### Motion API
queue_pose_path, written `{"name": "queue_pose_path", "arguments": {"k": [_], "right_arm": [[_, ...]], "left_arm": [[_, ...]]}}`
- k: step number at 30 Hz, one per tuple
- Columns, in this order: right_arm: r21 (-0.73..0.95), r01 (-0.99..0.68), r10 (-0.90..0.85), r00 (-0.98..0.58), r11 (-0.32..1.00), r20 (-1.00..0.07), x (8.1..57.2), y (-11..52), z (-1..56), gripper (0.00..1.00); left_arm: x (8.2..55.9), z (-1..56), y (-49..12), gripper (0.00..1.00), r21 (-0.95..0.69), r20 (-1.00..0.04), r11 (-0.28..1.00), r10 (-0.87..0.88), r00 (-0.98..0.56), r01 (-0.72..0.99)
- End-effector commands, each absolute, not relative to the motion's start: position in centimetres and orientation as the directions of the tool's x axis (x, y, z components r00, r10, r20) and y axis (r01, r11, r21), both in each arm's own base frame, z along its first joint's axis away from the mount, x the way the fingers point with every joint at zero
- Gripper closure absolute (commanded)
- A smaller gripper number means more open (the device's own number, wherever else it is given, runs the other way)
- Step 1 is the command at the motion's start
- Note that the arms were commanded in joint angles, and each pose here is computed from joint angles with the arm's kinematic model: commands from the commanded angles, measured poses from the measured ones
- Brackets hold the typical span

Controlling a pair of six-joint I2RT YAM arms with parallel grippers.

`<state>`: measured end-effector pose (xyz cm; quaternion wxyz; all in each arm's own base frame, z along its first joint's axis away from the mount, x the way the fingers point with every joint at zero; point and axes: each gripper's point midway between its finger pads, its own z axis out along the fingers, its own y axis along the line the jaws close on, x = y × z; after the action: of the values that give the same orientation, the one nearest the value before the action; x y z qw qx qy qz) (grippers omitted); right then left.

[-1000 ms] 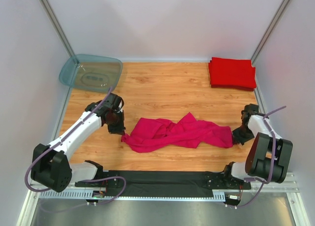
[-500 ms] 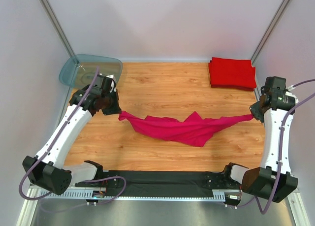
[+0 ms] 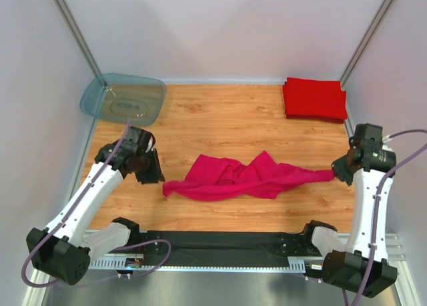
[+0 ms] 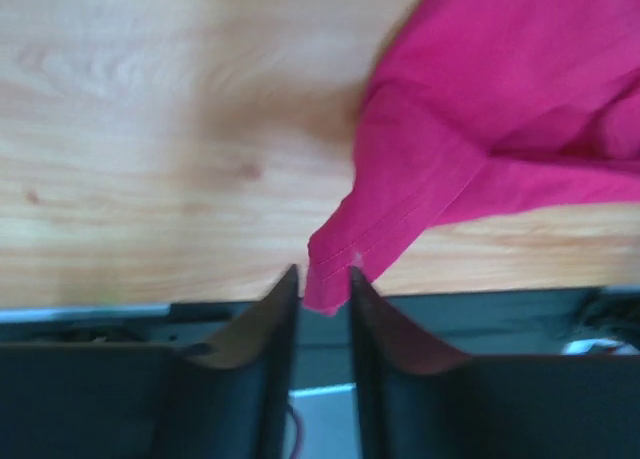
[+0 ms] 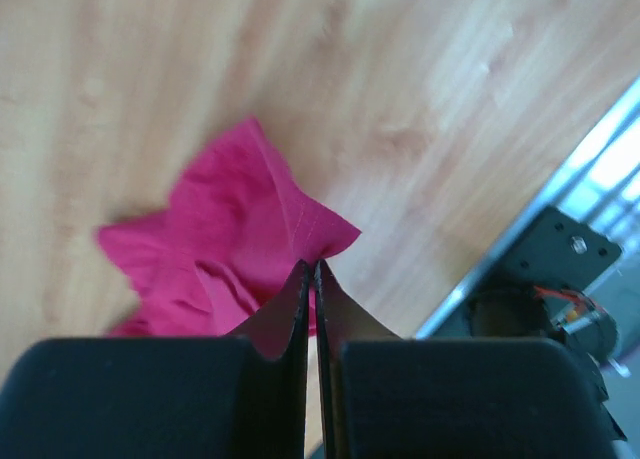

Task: Fold and stack the t-shirts
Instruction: Flatten the tshirt out

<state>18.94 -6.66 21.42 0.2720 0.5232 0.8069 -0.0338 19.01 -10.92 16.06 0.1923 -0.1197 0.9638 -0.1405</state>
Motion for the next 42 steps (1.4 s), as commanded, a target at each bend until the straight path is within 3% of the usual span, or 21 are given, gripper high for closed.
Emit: {"name": "queue_pose_path", "arguments": {"k": [1,3,5,13,15,18,28,35,37,39,41,42], "right_arm": [[0.176,0.859,0.837,-0.389,0.48,-0.385,17.1,-5.2,17.4,1.0],[0.163,0.855,0.843,-0.423,0.493,-0.333,16.3,-4.3,15.4,1.0],[0.152,0.853,0.844,-0.437,0.499,-0.311,15.7,-3.9,14.3,1.0],[0.178,0.838,0.842,-0.457,0.516,-0.286,15.2,-3.0,13.3,1.0],[0.184,0.838,0.844,-0.456,0.514,-0.28,15.2,-2.8,13.1,1.0],[0.187,0.837,0.847,-0.46,0.513,-0.266,14.9,-2.5,12.5,1.0],[0.196,0.84,0.853,-0.455,0.507,-0.256,14.2,-2.0,11.8,1.0],[0.214,0.838,0.855,-0.443,0.502,-0.269,14.9,-2.2,12.6,1.0],[0.214,0.837,0.853,-0.444,0.504,-0.275,15.0,-2.3,12.8,1.0],[0.211,0.835,0.849,-0.446,0.509,-0.282,15.1,-2.4,12.9,1.0],[0.204,0.831,0.843,-0.454,0.517,-0.29,15.2,-2.6,13.1,1.0],[0.188,0.833,0.839,-0.457,0.52,-0.296,15.0,-2.9,13.1,1.0]], "left_arm": [[17.6,14.3,-10.9,0.59,-0.316,-0.275,0.923,-0.309,-0.91,-0.218],[18.6,14.7,-10.5,0.5,-0.296,-0.333,0.938,-0.277,-0.901,-0.179],[21.1,16.5,-11.8,0.5,-0.33,-0.429,0.943,-0.176,-0.886,-0.027],[25.9,15.9,-21.6,0.51,-0.261,-0.477,0.88,0.24,-0.846,0.397],[26.8,16.5,-24.8,0.51,-0.211,-0.541,0.824,0.349,-0.765,0.526],[27.9,15.4,-28.0,0.5,-0.128,-0.553,0.748,0.491,-0.673,0.651],[29.2,9.1,-34.2,0.46,-0.138,-0.487,0.641,0.62,-0.615,0.755],[29.0,5.9,-34.5,0.45,-0.15,-0.446,0.635,0.641,-0.625,0.758],[29.4,5.5,-34.5,0.51,-0.141,-0.447,0.639,0.641,-0.624,0.756],[30.4,5.8,-33.9,0.82,-0.087,-0.452,0.677,0.627,-0.634,0.731],[32.1,7.5,-32.0,0.99,0.031,-0.46,0.742,0.606,-0.649,0.67],[32.1,9.2,-30.8,1.0,0.063,-0.456,0.775,0.583,-0.673,0.629]]}}
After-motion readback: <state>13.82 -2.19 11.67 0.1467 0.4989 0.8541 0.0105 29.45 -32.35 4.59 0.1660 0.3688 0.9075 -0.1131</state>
